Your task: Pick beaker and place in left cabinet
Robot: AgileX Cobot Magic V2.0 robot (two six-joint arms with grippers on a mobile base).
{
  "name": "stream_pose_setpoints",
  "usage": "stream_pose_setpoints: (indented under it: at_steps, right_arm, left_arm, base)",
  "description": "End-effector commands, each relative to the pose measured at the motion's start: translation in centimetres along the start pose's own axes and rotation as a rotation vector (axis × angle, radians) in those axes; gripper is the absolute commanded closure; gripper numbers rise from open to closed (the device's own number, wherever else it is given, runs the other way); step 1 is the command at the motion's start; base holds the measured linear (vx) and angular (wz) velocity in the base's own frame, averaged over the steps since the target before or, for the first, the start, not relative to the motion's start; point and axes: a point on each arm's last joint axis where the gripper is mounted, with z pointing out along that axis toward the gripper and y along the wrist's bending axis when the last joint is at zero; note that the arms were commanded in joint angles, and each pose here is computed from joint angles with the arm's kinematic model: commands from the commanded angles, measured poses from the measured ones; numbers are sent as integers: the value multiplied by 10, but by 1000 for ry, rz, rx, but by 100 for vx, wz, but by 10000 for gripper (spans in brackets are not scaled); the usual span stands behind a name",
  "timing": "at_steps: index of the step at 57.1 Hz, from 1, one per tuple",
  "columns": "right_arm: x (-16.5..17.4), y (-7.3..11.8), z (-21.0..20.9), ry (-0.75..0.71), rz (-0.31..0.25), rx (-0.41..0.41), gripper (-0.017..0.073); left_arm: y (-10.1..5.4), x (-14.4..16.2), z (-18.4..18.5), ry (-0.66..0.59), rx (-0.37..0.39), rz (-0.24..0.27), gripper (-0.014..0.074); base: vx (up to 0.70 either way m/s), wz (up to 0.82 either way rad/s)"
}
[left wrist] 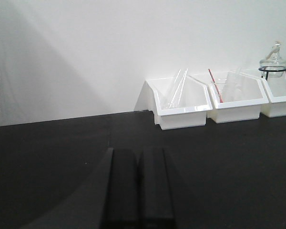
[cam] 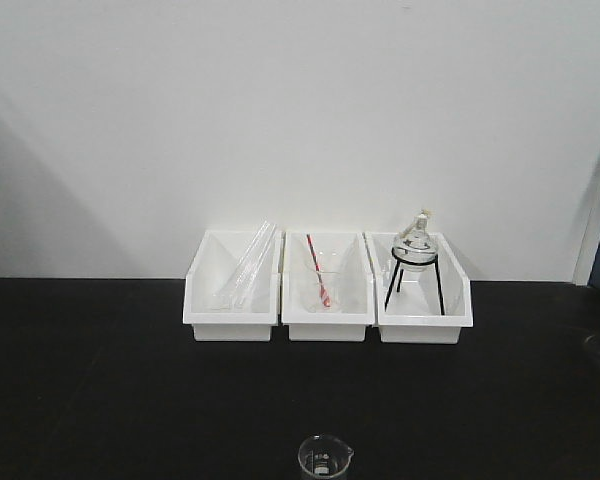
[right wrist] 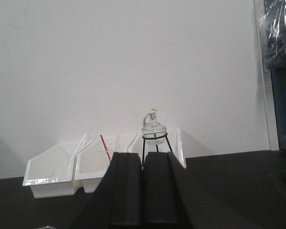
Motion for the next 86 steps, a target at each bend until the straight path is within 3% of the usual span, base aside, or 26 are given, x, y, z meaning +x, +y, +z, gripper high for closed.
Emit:
stream_pose_setpoints:
  at_steps: [1, 11, 25, 32, 38, 46, 52, 57, 62, 78, 86]
  right_arm:
    - [-27, 3, 3, -83, 39, -5, 505]
    - [-25, 2, 15, -7, 38, 6, 387]
    - [-15, 1, 32, 91, 34, 22, 146]
    - [-17, 1, 43, 50, 34, 22, 113]
    - [-11, 3, 56, 87, -26, -8, 113]
    - [1, 16, 80, 198, -166, -170, 113]
    - [3, 36, 100, 179, -277, -411, 113]
    - [14, 47, 118, 216, -298, -579, 107]
    - [27, 50, 135, 277, -285, -644, 95]
    - [78, 52, 173, 393, -130, -724, 1]
    - [101, 51, 189, 428, -87, -742, -36]
  left_arm:
    - [0, -3, -1, -87, -7, -11, 592]
    - [0, -3, -1, -87, -7, -11, 592]
    - [0, -3, -1, -87, -7, -11, 592]
    - [0, -3, -1, -87, -7, -11, 592]
    - [0, -3, -1, -87, -7, -11, 592]
    - [0, -3, -1, -87, -7, -11, 592]
    - [0, -3, -1, -87, -7, -11, 592]
    - [0, -3, -1, -87, -7, -11, 592]
    - [0, -3, -1, -87, -7, -11, 592]
    - [0, -3, -1, -87, -7, -11, 592]
    - [0, -3, -1, -87, -7, -11, 592]
  base:
    - [0, 0]
    - [0, 0]
    - [0, 0]
    - [0, 0]
    - [0, 0]
    - [0, 0]
    - [0, 0]
    - [0, 0]
    - [0, 0]
    - [0, 0]
    - [0, 0]
